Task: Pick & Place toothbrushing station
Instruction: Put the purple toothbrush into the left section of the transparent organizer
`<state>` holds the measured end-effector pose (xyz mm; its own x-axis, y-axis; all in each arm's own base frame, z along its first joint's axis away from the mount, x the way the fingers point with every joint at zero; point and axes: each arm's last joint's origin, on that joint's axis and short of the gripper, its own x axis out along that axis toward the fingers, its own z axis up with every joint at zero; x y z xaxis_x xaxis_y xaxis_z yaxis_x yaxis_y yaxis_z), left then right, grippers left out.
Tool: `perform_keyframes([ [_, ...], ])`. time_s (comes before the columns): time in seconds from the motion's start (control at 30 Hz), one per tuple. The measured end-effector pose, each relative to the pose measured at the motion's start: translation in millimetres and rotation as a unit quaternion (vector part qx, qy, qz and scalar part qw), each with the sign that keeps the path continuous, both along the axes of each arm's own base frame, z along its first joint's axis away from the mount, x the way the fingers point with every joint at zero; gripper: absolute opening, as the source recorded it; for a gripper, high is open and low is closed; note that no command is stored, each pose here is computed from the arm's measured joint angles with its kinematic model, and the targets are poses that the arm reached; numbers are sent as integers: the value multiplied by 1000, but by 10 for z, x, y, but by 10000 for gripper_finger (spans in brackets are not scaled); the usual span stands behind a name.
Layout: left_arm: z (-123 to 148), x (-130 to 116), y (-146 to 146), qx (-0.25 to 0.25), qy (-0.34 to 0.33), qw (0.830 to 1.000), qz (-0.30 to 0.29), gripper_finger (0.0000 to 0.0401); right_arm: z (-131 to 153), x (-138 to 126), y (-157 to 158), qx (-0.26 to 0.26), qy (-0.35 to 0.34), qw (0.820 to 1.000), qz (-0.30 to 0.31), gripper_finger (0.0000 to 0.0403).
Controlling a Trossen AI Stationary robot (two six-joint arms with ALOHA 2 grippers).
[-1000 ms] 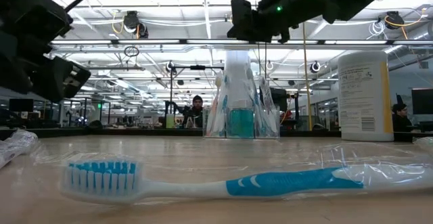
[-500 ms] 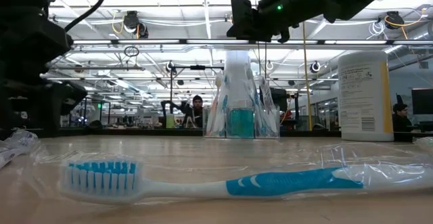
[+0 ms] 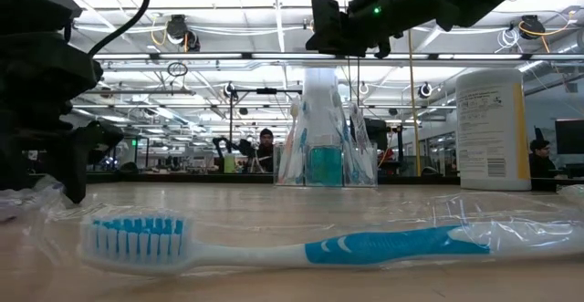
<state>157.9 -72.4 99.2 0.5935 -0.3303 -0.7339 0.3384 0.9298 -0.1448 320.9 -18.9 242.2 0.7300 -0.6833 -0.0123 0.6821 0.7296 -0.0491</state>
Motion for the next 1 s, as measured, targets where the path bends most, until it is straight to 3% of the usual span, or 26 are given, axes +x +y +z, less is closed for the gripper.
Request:
perform_keyframes([
  [0.33,17,17,-12,5,-20,1000,-22,93,1,0,0,13,-13,1000,0,151],
  [0.63,127,125,6,33,-103,994,-25,51,1,0,0,14,-13,1000,0,151],
  [0.77,247,239,-3,72,-141,987,-16,50,4,5,5,29,-28,999,12,151],
  [0.87,372,345,-12,125,-178,976,-13,49,21,25,-3,63,-62,994,70,151],
  [1.0,564,484,-24,223,-225,948,-14,49,50,53,-2,97,-88,975,181,151],
])
